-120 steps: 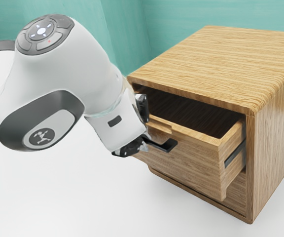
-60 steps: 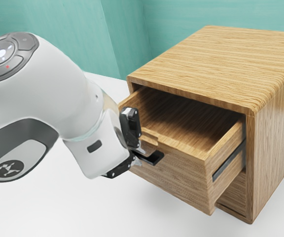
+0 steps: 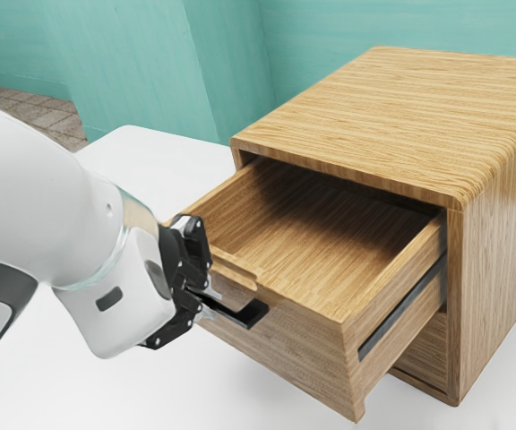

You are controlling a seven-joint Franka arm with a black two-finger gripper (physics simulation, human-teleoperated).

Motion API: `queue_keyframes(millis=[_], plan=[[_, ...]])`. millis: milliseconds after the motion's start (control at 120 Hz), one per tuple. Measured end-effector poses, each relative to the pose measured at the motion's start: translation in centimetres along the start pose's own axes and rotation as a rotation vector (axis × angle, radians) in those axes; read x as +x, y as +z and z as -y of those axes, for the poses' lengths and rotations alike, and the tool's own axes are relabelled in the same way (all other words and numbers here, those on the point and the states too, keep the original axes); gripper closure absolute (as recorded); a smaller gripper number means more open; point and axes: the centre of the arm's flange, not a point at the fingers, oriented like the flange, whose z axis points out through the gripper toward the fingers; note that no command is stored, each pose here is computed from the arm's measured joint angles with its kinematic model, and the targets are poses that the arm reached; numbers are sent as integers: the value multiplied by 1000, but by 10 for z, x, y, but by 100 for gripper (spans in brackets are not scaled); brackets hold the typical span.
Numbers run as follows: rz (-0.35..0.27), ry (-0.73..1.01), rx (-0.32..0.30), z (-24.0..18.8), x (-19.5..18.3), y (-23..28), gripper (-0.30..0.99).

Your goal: Pull the drawer handle with one arm to open the drawer

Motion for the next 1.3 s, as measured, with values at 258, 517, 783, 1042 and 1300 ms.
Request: queue_keyframes(millis=[258, 517, 783, 1042, 1300], plan=[[-7, 4, 7, -18, 1, -8, 77], [-14, 22, -1, -32, 12, -14, 77], [-13, 19, -22, -35, 12, -13, 69], [-2, 8, -53, -34, 4, -13, 63], [9, 1, -69, -32, -2, -14, 57]])
